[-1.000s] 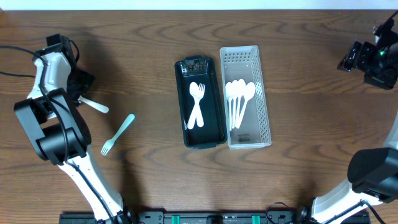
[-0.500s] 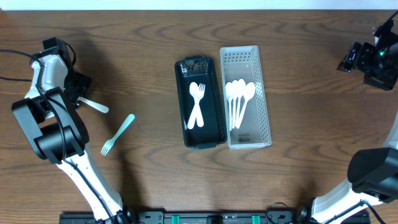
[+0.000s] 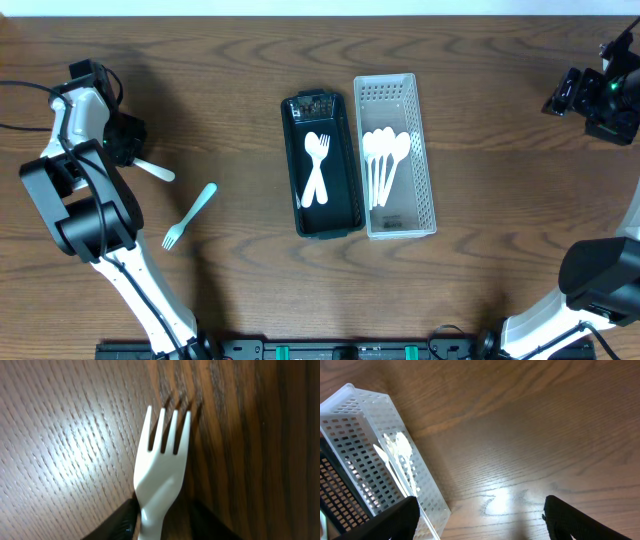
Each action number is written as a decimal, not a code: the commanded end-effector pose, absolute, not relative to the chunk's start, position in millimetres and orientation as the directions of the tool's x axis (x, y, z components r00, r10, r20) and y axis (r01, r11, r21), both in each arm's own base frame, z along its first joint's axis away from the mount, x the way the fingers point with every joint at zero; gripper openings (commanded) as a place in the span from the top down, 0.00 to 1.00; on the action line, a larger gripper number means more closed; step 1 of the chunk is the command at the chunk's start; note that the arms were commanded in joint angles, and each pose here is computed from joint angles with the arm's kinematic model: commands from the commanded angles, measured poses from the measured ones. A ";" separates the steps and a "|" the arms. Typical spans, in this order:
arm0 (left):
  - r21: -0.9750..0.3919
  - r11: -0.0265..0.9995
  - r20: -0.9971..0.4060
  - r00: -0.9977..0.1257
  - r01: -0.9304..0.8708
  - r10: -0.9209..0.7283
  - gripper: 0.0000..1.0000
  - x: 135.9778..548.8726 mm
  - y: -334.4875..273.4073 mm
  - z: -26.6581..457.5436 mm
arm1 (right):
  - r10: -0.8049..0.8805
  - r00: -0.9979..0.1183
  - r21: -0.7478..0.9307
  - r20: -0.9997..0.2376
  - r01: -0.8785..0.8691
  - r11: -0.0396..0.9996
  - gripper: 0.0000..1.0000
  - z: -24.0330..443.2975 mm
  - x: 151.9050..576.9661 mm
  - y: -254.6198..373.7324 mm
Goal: Pack container
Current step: 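Grasp the second white fork with the left gripper, then lower the second white fork into the black basket and release, then move the left gripper back to the pale teal fork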
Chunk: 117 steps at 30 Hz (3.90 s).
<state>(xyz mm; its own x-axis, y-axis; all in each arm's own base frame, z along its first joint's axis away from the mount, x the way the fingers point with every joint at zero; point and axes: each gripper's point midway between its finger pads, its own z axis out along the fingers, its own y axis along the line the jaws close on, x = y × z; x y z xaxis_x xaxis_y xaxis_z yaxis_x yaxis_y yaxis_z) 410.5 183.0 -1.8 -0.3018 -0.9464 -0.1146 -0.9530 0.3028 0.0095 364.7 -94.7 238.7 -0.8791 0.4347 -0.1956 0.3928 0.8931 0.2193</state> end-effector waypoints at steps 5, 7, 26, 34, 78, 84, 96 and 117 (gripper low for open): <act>0.084 0.329 -0.033 -0.332 -0.941 -0.943 0.78 392.8 170.9 -30.2 | 0.441 -0.871 0.218 -0.215 0.398 0.891 0.17 245.5 365.0 -97.3; 0.081 0.343 -0.027 -0.346 -0.936 -0.938 0.81 393.0 169.8 -30.3 | 0.441 -0.871 0.218 -0.215 0.398 0.891 0.17 245.5 365.0 -97.3; -0.176 0.798 -0.414 -0.691 -0.577 -0.592 0.90 422.7 68.3 212.3 | 0.442 -0.871 0.219 -0.216 0.398 0.891 0.17 245.5 365.1 -97.3; -0.079 0.997 -0.536 -0.844 0.006 -0.037 0.89 397.7 -83.5 261.4 | 0.441 -0.871 0.219 -0.215 0.397 0.891 0.17 245.5 365.1 -97.2; -0.041 0.995 -0.128 -0.987 -0.096 -0.101 0.83 381.5 -204.2 81.6 | 0.415 -0.886 0.211 -0.208 0.373 0.903 0.17 244.7 361.8 -96.1; -0.036 0.996 -0.125 -0.988 -0.083 -0.087 0.50 380.5 -203.6 81.6 | 0.414 -0.886 0.211 -0.208 0.373 0.904 0.16 244.7 361.8 -96.1; 0.118 0.990 -0.383 -0.917 0.071 0.111 0.49 391.5 -160.9 193.3 | 0.400 -0.892 0.208 -0.208 0.360 0.910 0.16 244.5 361.1 -95.9; 0.113 0.991 -0.063 -0.995 0.074 0.082 0.33 320.3 96.2 150.8 | 0.374 -0.900 0.202 -0.226 0.332 0.921 0.16 245.2 363.9 -96.8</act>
